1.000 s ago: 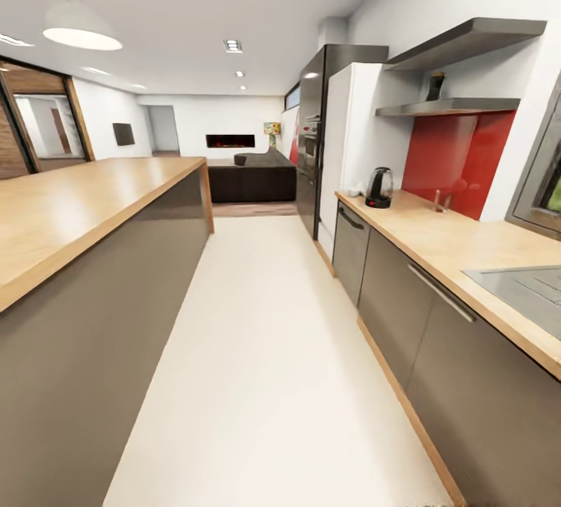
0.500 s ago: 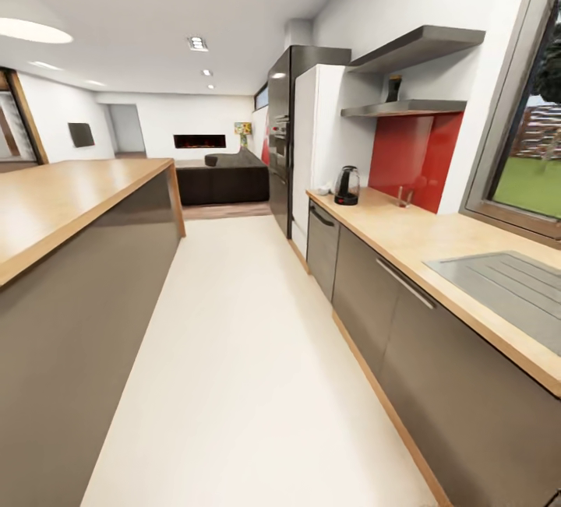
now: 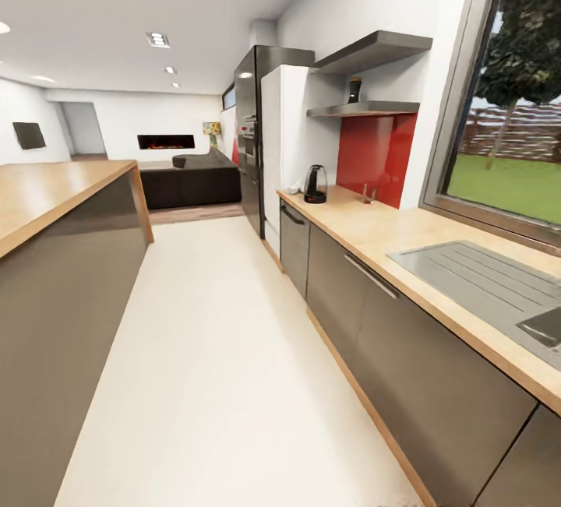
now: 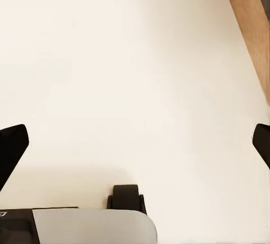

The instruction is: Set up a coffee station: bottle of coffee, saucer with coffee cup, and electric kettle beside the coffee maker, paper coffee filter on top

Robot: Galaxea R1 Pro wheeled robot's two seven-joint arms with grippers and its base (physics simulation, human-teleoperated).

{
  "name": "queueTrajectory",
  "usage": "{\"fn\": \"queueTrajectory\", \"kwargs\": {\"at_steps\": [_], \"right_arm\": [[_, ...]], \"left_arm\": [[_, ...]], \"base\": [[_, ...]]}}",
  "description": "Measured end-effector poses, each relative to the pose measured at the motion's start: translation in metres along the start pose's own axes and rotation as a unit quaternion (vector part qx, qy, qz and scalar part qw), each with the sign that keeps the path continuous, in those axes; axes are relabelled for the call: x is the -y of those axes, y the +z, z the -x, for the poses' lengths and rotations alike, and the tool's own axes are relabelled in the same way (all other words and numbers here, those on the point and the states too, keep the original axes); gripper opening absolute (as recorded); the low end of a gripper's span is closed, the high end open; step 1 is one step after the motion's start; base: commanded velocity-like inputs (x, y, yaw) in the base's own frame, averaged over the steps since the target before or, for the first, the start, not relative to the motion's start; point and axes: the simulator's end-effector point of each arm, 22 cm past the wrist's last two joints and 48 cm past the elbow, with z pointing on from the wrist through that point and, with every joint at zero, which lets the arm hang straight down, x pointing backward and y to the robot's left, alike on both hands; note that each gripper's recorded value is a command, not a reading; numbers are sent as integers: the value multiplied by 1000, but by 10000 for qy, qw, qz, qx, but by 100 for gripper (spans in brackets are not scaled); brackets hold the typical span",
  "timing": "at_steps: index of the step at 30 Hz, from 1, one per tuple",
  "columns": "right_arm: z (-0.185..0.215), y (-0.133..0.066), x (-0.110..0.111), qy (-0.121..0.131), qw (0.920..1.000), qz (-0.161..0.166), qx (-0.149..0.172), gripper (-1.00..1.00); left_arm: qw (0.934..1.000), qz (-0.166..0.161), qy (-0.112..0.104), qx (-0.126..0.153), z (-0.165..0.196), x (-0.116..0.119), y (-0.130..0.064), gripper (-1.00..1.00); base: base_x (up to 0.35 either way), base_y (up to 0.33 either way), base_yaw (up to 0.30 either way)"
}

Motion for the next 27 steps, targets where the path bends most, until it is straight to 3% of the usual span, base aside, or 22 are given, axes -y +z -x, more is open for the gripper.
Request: {"fn": "queueTrajectory", "kwargs": {"at_steps": [10, 14, 19, 27], "right_arm": [[0, 0, 0, 0, 10000, 0, 1, 100], [1, 0, 0, 1, 10000, 0, 5, 100], [0, 0, 0, -5, 10000, -4, 5, 100], [1, 0, 0, -7, 10000, -11, 14, 100]], "left_arm": [[10000, 0, 0, 0, 0, 0, 0, 100], [10000, -2, 3, 1, 0, 0, 0, 100], [10000, -3, 5, 2, 0, 0, 0, 100], [10000, -6, 7, 3, 0, 0, 0, 100]], "base": [[1, 3, -254], [174, 168, -80], [251, 207, 20], [312, 84, 223]]}}
